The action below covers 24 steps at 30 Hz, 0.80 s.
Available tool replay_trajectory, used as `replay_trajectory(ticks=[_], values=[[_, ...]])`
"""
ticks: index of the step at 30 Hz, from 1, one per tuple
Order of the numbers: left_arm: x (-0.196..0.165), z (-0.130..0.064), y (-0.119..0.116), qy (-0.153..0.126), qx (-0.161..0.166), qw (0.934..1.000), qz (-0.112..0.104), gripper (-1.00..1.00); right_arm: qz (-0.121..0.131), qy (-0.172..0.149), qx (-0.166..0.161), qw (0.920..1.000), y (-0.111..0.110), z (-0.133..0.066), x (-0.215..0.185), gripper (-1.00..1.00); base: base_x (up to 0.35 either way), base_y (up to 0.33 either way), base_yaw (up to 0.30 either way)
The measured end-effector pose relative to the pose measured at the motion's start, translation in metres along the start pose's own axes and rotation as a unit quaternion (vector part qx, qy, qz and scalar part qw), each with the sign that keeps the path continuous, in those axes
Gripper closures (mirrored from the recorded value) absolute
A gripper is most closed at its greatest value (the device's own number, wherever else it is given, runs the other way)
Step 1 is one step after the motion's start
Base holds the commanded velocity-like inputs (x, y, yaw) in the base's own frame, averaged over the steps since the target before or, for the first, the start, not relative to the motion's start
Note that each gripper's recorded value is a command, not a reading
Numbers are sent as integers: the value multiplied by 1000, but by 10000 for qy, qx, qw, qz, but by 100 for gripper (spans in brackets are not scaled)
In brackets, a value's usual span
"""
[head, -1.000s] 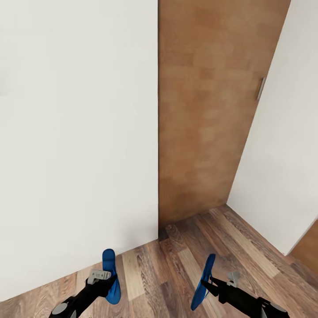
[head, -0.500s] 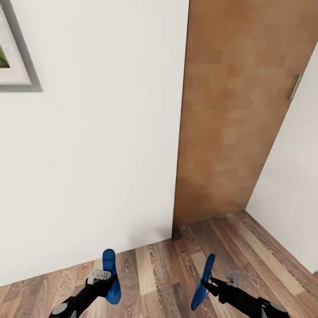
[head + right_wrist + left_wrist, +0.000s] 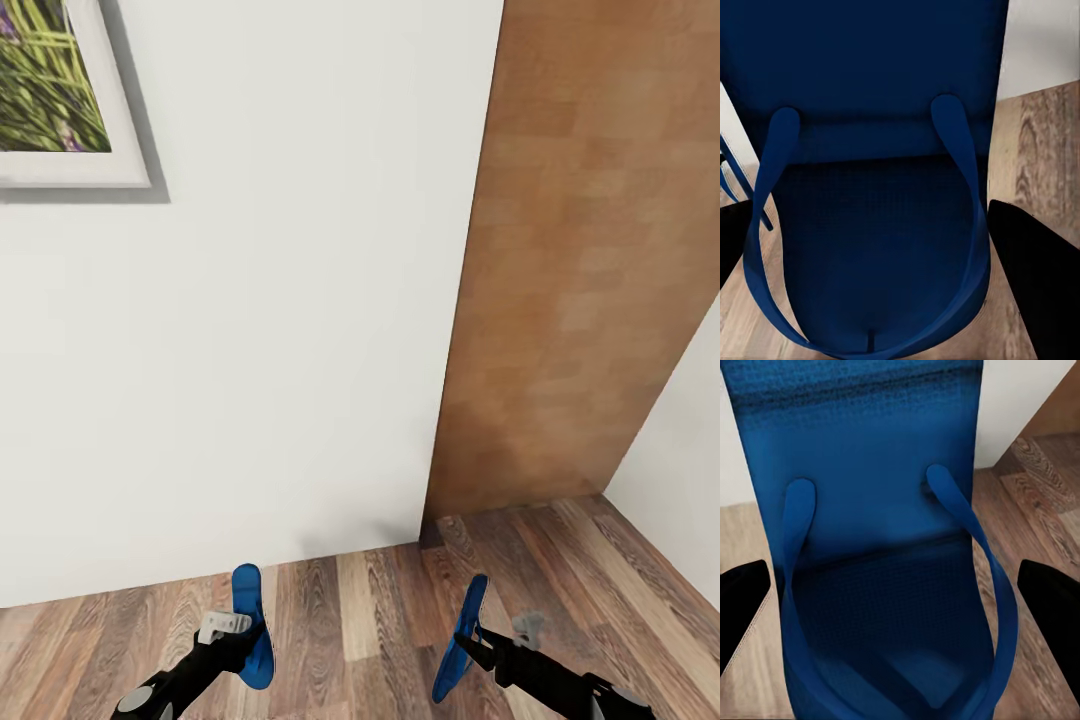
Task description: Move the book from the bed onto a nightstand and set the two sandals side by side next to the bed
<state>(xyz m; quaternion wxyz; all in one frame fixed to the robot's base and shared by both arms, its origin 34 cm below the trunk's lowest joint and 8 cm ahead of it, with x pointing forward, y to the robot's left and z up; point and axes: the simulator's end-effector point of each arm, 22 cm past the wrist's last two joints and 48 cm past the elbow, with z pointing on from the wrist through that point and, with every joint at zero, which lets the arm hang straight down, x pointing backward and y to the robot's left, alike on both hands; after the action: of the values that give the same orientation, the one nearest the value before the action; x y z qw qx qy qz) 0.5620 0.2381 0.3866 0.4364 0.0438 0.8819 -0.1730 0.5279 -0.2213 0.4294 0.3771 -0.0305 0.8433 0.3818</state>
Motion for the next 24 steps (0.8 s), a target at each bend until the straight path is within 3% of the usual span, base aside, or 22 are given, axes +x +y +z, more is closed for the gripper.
replay_trajectory(ticks=[24], values=[[8, 1, 1, 74, -5, 10000, -29, 100, 44, 56, 20, 10000, -3, 1, 6, 100, 0, 0, 263]])
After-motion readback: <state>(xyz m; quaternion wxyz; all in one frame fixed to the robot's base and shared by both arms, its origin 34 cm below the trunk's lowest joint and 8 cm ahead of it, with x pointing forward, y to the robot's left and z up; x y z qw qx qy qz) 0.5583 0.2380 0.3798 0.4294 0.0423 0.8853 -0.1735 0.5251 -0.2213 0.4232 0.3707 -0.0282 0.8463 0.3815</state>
